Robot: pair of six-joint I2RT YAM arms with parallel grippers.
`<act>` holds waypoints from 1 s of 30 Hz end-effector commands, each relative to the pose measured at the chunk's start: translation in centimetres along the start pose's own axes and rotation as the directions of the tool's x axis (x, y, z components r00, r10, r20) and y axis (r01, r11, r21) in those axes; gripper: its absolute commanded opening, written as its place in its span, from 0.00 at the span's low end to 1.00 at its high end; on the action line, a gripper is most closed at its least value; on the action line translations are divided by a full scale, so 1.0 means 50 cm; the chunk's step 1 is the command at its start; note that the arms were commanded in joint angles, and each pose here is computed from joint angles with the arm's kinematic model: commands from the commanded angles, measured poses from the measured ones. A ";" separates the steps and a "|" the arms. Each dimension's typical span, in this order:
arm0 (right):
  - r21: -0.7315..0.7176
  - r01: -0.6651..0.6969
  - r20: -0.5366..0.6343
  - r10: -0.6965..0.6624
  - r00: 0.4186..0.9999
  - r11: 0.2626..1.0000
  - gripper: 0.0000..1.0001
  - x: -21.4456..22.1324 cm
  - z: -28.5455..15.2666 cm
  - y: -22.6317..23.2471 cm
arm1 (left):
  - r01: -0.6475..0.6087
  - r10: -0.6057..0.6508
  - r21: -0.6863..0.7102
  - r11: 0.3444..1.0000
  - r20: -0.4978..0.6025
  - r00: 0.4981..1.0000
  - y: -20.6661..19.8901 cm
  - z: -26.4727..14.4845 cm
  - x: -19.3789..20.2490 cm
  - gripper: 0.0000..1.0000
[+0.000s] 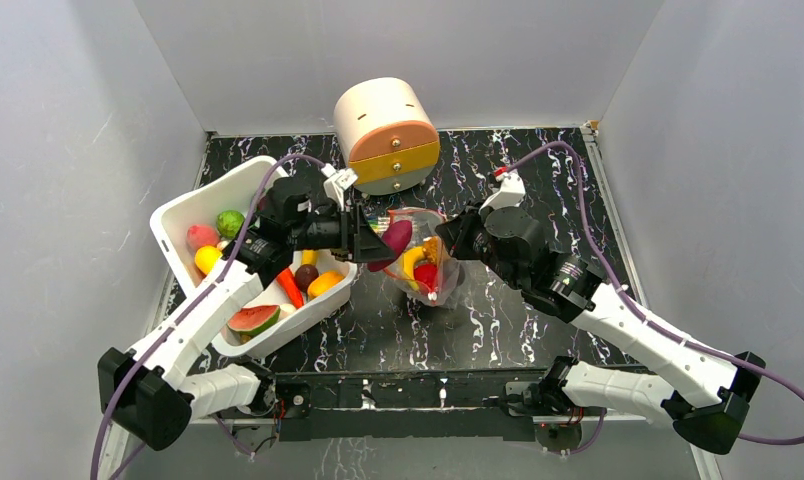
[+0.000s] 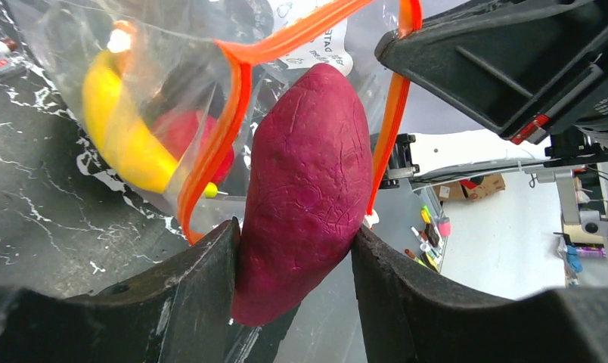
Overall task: Place the food in the zip-top bag and seal the zipper
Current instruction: Place the fake vegetable in the zipper food storage bag.
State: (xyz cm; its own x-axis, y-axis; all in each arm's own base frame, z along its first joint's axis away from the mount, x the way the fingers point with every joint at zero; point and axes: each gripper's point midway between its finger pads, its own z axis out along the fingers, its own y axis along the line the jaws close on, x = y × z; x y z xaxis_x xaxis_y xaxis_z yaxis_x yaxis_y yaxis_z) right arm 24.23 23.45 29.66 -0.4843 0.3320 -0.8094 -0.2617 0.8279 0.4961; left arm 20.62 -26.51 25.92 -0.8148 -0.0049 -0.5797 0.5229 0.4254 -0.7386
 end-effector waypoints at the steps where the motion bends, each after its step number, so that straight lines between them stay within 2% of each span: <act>1: -0.141 -0.030 0.098 0.044 0.994 0.990 0.00 -0.066 -0.019 0.066 | -0.002 0.002 0.031 1.000 0.006 1.000 -0.027 0.014 -0.003 0.33; 6: -0.197 -0.031 0.040 0.040 0.998 0.980 0.00 -0.037 -0.007 0.088 | 0.032 -0.033 -0.039 0.999 -0.034 0.999 -0.005 0.036 0.011 0.36; 14: -0.201 -0.072 0.005 0.075 0.997 0.977 0.00 -0.009 -0.005 0.081 | 0.041 -0.042 -0.063 0.997 -0.022 0.999 0.000 0.047 0.009 0.58; 21: -0.195 -0.072 -0.023 0.069 0.997 0.978 0.00 0.008 -0.001 0.077 | 0.003 -0.002 -0.070 0.998 0.012 1.000 -0.003 0.039 0.003 0.68; 25: -0.192 -0.074 -0.023 0.071 0.997 0.979 0.00 0.009 -0.002 0.075 | -0.020 0.022 -0.086 0.996 0.023 0.999 -0.005 0.031 -0.005 0.69; 30: -0.161 -0.068 -0.024 0.065 0.998 0.985 0.00 0.015 -0.001 0.059 | -0.060 0.073 -0.139 0.988 0.093 0.993 -0.013 0.009 -0.040 0.69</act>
State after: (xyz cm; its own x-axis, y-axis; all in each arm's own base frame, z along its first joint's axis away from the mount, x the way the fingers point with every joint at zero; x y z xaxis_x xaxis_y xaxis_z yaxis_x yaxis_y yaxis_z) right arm 22.89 26.25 28.86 -0.5584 0.3240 -0.7637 -0.3485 0.7437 0.5704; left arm 21.42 -27.89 23.65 -0.8264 -0.0107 -0.5629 0.4697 0.5383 -0.6998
